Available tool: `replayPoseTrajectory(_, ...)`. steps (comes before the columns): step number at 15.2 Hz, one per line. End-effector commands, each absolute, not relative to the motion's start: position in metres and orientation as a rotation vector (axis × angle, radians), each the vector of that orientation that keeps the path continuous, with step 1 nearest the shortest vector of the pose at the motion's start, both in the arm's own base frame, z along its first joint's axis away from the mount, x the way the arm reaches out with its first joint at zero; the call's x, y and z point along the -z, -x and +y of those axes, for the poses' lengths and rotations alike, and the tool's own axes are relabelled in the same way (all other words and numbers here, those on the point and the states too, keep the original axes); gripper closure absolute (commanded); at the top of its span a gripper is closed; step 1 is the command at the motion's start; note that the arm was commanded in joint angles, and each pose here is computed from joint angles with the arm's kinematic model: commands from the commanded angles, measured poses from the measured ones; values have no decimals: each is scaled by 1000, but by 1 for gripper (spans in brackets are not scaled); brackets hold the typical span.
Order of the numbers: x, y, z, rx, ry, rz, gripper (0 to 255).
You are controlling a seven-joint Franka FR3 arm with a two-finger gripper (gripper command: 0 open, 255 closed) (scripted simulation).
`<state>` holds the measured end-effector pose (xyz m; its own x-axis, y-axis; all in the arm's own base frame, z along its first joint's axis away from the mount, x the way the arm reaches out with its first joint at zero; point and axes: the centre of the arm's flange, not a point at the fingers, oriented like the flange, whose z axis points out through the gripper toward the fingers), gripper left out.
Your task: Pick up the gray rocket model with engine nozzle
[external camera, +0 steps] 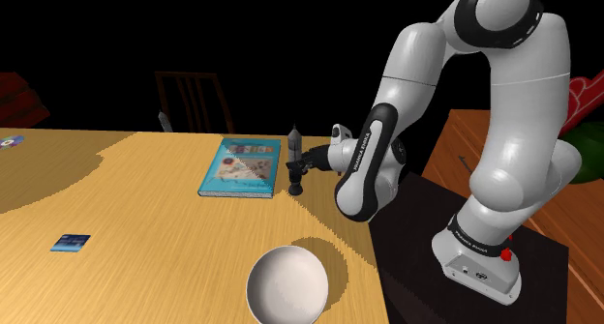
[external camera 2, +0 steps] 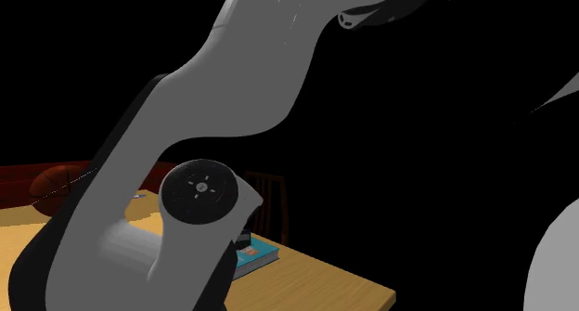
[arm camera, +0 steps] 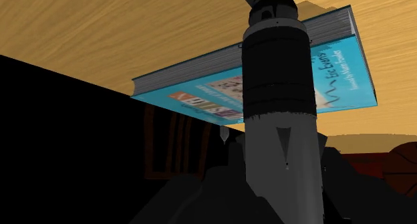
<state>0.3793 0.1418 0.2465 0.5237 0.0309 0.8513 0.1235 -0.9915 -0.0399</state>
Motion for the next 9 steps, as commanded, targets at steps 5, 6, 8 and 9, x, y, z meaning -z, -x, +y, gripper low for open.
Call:
replayPoseTrajectory(5,-246,-379,142,1478,2658,-137,255)
replayPoseTrajectory(6,-252,-379,142,1478,2658,-137,255)
replayPoseTrajectory(8,-262,-379,142,1478,2658,-137,255)
replayPoseTrajectory(9,-267,-379,142,1478,2658,-137,255)
